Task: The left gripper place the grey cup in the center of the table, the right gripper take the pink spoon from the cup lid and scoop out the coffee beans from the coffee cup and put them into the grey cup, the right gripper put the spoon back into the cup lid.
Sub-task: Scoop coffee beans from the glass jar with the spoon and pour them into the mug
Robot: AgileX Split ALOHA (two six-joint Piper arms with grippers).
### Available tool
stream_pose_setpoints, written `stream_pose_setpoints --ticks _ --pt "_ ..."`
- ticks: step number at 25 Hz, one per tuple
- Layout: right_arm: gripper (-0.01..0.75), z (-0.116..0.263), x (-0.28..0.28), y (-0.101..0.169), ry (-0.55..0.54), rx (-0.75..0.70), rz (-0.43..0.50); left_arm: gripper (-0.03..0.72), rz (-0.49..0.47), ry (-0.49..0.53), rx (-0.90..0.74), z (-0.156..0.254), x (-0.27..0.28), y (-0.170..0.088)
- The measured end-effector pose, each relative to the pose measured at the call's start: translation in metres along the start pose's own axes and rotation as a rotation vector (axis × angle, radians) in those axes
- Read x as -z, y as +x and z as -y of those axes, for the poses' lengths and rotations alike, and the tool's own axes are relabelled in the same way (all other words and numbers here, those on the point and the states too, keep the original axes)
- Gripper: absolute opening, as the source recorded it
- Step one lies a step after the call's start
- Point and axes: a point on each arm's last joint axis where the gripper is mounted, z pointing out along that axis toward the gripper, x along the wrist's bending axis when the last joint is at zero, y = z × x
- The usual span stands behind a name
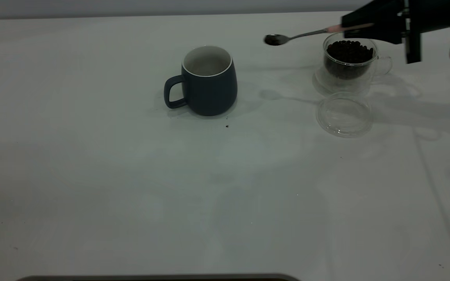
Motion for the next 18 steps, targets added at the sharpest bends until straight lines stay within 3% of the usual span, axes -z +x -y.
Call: stream_pose_setpoints --ticks 14,18 --pt "0.099 0.022 -0.056 0.03 0.081 0.019 -0.054 0.516 0.0 0.0 0.001 0.0 0.0 0.0" --pt "0.099 0.025 -0.067 0.032 0.072 0.048 -0.024 0.516 0.0 0.0 0.001 0.0 0.0 0.0"
